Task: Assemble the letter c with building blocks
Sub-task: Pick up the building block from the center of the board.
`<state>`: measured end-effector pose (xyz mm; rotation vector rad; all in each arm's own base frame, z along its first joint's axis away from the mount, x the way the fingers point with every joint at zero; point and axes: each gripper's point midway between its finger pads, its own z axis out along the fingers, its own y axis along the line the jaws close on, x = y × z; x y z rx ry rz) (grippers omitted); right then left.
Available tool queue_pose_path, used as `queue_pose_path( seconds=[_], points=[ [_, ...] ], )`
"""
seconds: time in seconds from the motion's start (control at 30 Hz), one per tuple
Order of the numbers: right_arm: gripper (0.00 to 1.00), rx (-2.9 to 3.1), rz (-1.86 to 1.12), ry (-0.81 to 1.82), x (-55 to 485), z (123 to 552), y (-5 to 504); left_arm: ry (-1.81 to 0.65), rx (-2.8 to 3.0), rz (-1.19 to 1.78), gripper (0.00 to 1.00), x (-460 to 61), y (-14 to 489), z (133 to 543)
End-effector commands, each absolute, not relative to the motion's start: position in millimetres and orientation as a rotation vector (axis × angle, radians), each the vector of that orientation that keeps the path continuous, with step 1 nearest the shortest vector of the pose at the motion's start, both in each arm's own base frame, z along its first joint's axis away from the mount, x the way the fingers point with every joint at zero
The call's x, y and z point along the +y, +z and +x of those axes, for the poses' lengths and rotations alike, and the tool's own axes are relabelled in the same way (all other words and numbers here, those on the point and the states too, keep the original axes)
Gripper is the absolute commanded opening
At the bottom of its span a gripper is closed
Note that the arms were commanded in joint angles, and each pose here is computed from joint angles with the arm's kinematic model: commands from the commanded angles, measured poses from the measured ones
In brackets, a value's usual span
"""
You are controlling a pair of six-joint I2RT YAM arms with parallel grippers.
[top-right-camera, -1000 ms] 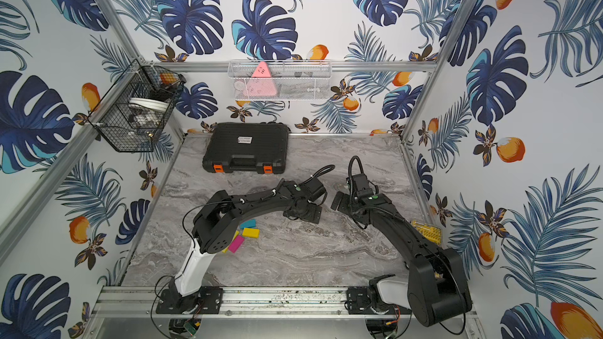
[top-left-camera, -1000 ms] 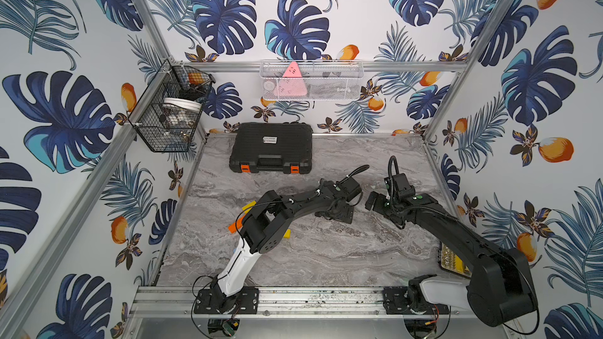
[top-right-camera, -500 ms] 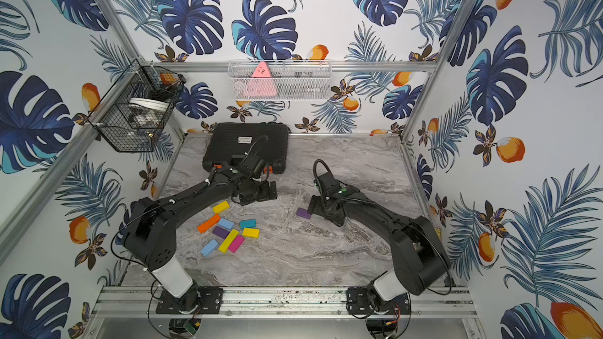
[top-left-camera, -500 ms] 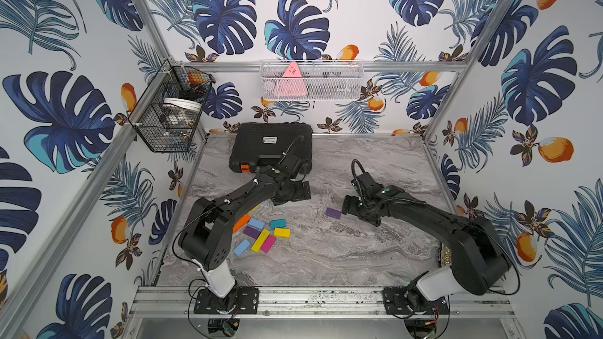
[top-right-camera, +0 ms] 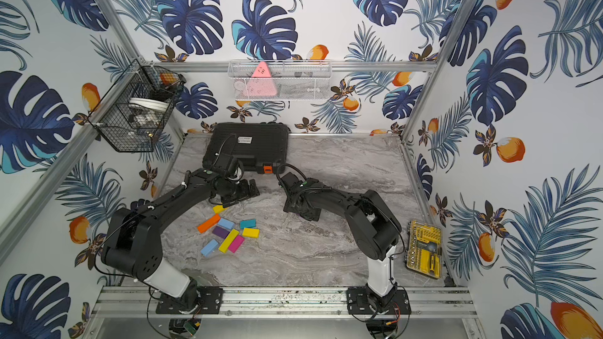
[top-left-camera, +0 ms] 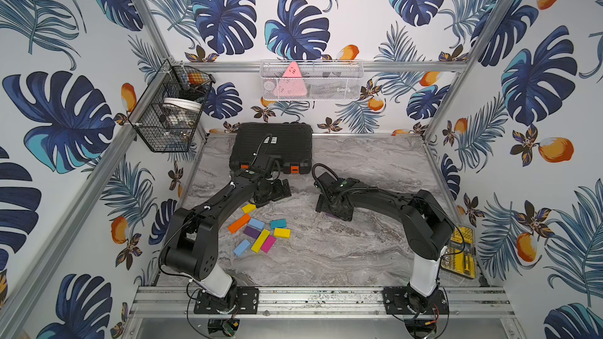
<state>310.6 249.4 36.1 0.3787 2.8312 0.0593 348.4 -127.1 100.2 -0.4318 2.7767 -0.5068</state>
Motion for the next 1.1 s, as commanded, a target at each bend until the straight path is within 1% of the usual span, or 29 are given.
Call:
queue_pose_path(
  seconds=[0.0, 0.07, 0.27, 0.43, 0.67, 0.8, 0.93, 0.97, 1.07],
  points=[
    [0.94, 2.834, 0.405, -0.006, 243.9, 308.4, 29.9, -0.544, 2.763, -0.409, 0.99, -129.5, 102.0, 350.1],
    [0.92, 2.837, 0.386, -0.01, 244.9, 309.6, 26.5, -0.542, 2.768, -0.41, 0.99, -128.6, 100.4, 349.5],
    [0.82, 2.838, 0.327, -0.006, 248.4, 313.8, 19.9, -0.548, 2.774, -0.42, 0.99, -128.5, 96.4, 348.9],
    [0.76, 2.841, 0.302, 0.001, 249.1, 313.2, 15.2, -0.541, 2.779, -0.428, 0.99, -127.8, 93.7, 348.1],
    [0.61, 2.841, 0.171, 0.013, 244.2, 313.1, 13.2, -0.523, 2.792, -0.422, 0.99, -125.9, 90.1, 345.5],
    [0.6, 2.835, 0.086, 0.04, 229.9, 313.9, 18.8, -0.528, 2.796, -0.413, 0.99, -126.6, 90.4, 343.2],
    [0.6, 2.829, 0.078, 0.115, 213.6, 319.3, 30.1, -0.55, 2.801, -0.404, 0.99, -128.8, 90.8, 340.4],
    [0.6, 2.85, 0.068, 0.116, 205.2, 312.9, 24.4, -0.553, 2.804, -0.401, 0.99, -129.0, 90.5, 338.6],
    [0.6, 2.858, 0.019, 0.169, 201.1, 313.1, 26.4, -0.553, 2.806, -0.394, 0.99, -128.3, 91.0, 335.6]
  ],
)
